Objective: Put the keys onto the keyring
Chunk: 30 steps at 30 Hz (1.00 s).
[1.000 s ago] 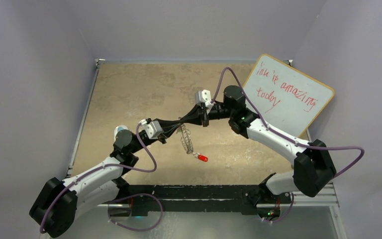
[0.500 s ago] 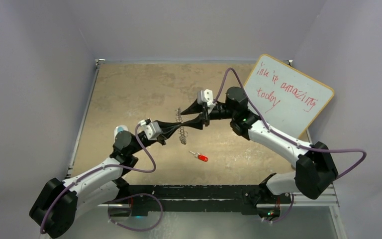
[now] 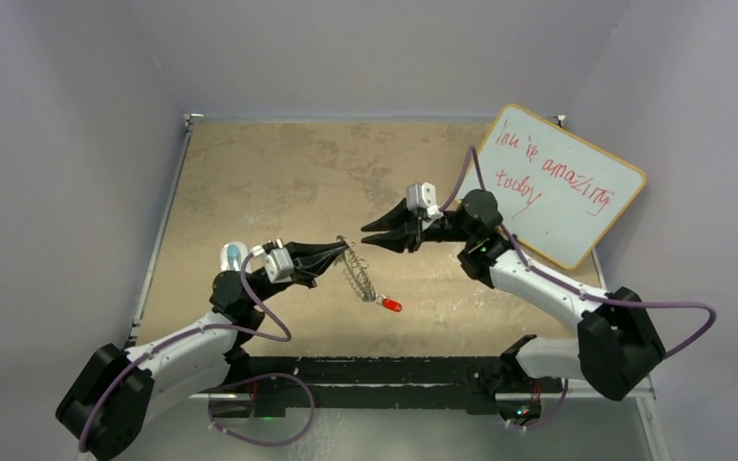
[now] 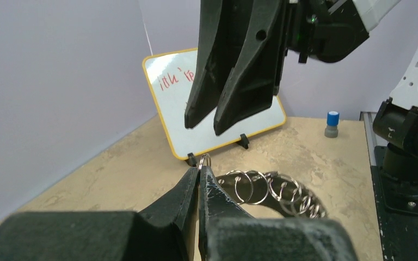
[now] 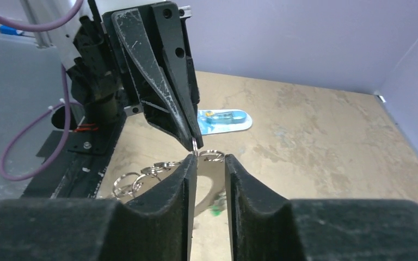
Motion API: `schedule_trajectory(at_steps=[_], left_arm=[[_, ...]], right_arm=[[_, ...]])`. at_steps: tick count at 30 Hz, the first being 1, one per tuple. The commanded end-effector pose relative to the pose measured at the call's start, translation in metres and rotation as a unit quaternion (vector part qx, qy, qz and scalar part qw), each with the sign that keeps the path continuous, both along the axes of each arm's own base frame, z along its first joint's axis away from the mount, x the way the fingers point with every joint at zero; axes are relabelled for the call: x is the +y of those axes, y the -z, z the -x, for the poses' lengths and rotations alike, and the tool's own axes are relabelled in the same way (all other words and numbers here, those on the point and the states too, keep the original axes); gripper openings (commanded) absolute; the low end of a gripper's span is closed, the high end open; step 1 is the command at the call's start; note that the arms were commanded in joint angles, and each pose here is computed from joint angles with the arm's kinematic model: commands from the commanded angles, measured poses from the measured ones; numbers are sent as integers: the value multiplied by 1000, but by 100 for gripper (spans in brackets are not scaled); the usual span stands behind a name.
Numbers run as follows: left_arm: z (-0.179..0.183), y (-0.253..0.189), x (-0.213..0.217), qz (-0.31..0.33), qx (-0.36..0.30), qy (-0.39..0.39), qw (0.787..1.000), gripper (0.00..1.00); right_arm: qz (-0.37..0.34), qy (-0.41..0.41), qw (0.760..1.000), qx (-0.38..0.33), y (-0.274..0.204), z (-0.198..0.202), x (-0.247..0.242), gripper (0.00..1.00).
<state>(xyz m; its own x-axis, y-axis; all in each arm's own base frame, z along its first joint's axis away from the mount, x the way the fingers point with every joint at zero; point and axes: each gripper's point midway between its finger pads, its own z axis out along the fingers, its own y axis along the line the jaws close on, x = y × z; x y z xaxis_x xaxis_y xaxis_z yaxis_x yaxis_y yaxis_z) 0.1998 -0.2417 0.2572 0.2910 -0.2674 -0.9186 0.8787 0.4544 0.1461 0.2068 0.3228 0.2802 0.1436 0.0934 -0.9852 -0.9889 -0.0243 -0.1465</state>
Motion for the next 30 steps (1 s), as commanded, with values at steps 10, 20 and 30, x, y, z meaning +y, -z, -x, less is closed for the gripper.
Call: schedule_trajectory(at_steps=[10, 20, 30], left_arm=[[12, -34, 9, 58, -48, 4, 997, 0], [-9, -12, 15, 43, 17, -47, 998, 0], [-73, 52, 72, 70, 277, -276, 918, 55]], right_arm=[[-32, -62, 997, 15, -13, 3, 13, 36], [18, 4, 999, 43, 26, -18, 14, 45], [70, 83, 992, 58, 64, -45, 10, 53]])
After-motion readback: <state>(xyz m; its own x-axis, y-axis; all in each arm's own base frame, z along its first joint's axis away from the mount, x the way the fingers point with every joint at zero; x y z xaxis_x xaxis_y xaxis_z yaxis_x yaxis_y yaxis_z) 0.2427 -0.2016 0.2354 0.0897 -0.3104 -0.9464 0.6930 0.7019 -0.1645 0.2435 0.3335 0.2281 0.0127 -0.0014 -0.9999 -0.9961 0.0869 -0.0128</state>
